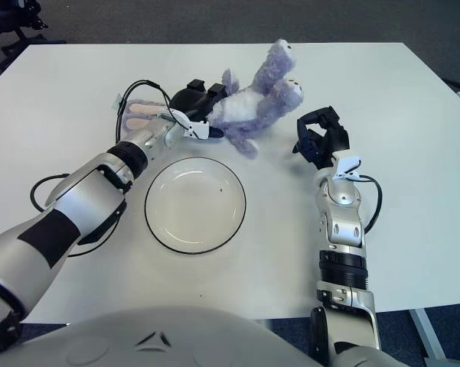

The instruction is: Put the doll into the plate.

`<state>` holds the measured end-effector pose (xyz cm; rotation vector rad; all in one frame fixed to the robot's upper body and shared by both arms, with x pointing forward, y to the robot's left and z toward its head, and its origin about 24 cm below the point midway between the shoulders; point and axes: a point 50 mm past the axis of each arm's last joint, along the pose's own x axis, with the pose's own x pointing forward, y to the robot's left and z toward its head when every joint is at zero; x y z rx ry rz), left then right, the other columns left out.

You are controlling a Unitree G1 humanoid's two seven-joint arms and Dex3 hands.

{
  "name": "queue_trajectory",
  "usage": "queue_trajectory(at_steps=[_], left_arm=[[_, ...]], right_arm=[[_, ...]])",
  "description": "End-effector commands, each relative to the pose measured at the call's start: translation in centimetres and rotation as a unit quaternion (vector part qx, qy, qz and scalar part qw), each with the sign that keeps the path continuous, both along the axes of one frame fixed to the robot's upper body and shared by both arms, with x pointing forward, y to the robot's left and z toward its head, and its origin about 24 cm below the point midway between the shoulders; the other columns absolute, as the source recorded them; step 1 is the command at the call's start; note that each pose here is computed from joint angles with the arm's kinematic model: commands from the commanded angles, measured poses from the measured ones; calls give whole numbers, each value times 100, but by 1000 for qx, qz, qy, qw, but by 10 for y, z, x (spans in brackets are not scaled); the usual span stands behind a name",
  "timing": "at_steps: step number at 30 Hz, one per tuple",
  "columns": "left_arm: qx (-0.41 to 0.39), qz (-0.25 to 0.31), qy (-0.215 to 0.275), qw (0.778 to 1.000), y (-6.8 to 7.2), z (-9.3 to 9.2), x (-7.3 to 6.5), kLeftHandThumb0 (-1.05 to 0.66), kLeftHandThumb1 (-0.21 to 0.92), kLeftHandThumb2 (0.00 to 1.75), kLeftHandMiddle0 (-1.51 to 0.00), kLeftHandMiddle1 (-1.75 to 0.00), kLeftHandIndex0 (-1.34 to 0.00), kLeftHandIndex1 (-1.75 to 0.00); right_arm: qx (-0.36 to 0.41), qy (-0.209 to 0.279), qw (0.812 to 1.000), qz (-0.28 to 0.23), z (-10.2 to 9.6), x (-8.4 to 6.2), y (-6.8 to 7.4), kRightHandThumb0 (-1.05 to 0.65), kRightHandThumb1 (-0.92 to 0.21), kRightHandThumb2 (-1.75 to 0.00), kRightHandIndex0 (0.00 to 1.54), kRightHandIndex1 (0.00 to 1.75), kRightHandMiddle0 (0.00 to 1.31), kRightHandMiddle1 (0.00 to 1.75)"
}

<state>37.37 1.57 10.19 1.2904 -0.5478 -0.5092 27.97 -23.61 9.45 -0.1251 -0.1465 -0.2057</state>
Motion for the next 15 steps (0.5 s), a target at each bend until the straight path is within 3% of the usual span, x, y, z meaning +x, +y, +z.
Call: queue_trajectory(at_steps=[1,15], left_arm=[[34,4,31,999,11,-24,-6,40,50,107,-47,-174,-56,-174],[21,-6,25,999,14,-20,-5,42,46,112,-49,-175,-58,-175]], right_arm=[[1,-4,1000,0,3,-1,1,-35,-90,-48,84,171,29,168],[3,-2,1000,1,3,-1,2,-35,-91,-47,84,171,28,168]])
